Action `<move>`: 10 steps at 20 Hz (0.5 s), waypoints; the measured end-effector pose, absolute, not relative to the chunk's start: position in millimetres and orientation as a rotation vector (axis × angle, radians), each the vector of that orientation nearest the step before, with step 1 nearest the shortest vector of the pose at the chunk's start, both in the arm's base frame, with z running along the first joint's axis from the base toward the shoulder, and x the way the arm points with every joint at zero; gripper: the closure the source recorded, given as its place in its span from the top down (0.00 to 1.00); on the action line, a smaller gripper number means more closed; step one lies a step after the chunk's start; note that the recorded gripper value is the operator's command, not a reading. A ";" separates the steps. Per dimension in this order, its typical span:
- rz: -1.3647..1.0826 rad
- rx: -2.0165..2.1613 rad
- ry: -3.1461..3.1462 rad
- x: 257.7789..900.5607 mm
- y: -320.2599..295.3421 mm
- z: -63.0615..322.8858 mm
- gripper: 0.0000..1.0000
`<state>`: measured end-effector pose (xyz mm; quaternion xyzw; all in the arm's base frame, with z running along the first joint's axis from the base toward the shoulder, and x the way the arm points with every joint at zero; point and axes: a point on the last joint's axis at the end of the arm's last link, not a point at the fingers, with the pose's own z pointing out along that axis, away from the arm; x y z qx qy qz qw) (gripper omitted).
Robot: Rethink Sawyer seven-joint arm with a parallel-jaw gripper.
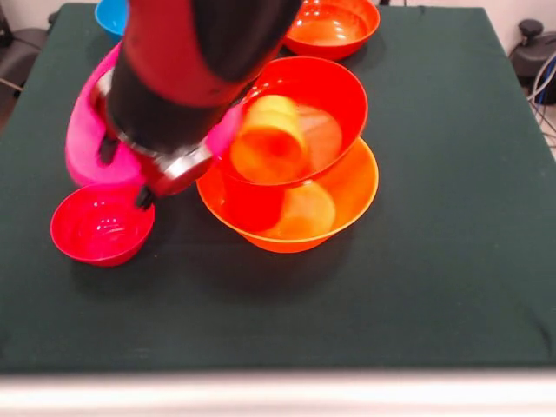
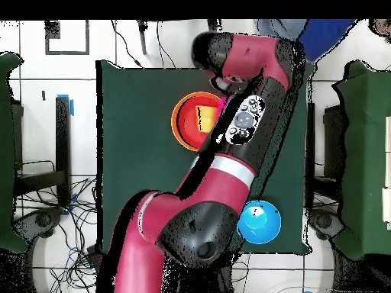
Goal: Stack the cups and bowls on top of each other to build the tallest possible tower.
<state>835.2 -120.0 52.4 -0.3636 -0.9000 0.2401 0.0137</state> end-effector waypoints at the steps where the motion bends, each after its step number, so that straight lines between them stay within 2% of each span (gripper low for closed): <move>1: 0.743 -1.137 -2.808 834.0 -127.1 43.3 1.00; 3: 0.721 -1.145 -2.814 830.4 -135.8 25.3 1.00; 10: 0.674 -1.149 -2.812 826.0 -131.3 9.2 1.00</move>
